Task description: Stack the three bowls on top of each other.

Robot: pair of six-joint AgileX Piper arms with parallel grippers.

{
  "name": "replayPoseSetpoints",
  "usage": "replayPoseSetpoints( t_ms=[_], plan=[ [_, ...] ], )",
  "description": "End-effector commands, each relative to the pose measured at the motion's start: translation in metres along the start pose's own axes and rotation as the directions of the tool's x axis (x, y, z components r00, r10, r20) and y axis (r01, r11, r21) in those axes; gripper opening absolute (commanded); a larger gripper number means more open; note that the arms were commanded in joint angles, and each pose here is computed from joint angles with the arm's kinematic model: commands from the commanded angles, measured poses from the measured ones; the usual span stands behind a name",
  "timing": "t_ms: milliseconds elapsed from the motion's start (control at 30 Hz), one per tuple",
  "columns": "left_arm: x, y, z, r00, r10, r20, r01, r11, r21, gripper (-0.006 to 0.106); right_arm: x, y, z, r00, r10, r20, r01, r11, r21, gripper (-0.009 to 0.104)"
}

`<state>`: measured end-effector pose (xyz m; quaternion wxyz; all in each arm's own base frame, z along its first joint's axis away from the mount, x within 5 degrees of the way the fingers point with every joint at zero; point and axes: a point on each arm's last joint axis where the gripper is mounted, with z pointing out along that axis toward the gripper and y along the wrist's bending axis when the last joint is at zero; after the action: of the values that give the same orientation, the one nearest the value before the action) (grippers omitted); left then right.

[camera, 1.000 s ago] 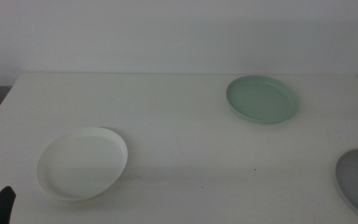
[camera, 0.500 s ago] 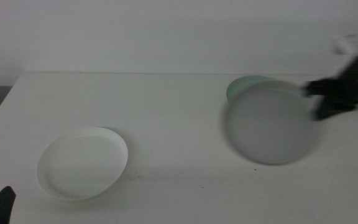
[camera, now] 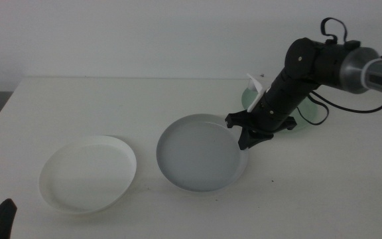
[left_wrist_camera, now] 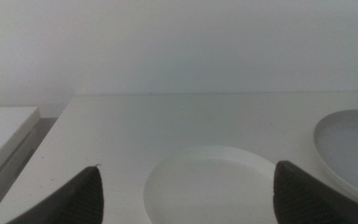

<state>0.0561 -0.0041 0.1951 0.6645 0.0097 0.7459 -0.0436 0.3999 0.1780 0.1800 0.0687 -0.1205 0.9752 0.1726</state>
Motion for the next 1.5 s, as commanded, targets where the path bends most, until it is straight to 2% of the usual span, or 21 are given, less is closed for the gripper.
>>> replayPoseSetpoints(
  t_ms=[0,467,667,800,900,1033,1167,1267,1367,1467],
  plan=[
    [-0.002,0.0,0.0,1.0,0.0,0.018,0.0,1.0,0.004,0.094,-0.008,0.001,0.0,1.0,-0.01,0.023,0.01,1.0,-0.005,-0.002],
    [-0.002,0.0,0.0,1.0,0.002,0.018,-0.002,1.0,0.004,0.094,-0.008,-0.01,0.017,1.0,0.022,-0.019,-0.021,0.999,0.032,-0.002],
    [-0.002,0.0,0.0,1.0,0.0,0.018,0.0,1.0,0.004,0.094,-0.008,-0.016,0.016,1.0,0.024,-0.019,-0.022,0.996,0.092,0.0],
    [-0.002,0.0,0.0,1.0,0.0,0.018,0.0,1.0,0.004,0.094,-0.008,-0.016,0.016,1.0,0.024,-0.019,-0.022,0.996,0.092,0.018],
    [-0.002,0.0,0.0,1.0,0.002,0.018,-0.002,1.0,0.004,0.094,-0.011,-0.015,0.015,1.0,0.005,-0.004,-0.005,0.996,0.089,0.038],
    [-0.002,0.0,0.0,1.0,0.002,0.018,-0.002,1.0,0.004,0.094,-0.025,-0.009,-0.015,0.999,-0.025,0.039,0.022,0.997,0.079,0.059],
    [-0.002,0.0,0.0,1.0,0.0,0.018,0.0,1.0,0.004,0.094,-0.051,-0.016,-0.088,0.977,-0.009,0.213,-0.011,0.995,0.096,0.067],
    [-0.002,0.0,0.0,1.0,0.0,0.018,0.0,1.0,0.004,0.094,-0.067,-0.041,-0.135,0.934,0.046,0.355,-0.119,0.975,0.186,0.073],
    [-0.002,0.0,0.0,1.0,0.0,0.018,0.0,1.0,0.004,0.094,-0.073,-0.078,-0.156,0.913,0.074,0.401,-0.204,0.934,0.293,0.079],
    [-0.002,0.0,0.0,1.0,0.0,0.018,0.0,1.0,0.004,0.094,-0.076,-0.116,-0.146,0.911,0.161,0.38,-0.276,0.922,0.271,0.081]
  ],
)
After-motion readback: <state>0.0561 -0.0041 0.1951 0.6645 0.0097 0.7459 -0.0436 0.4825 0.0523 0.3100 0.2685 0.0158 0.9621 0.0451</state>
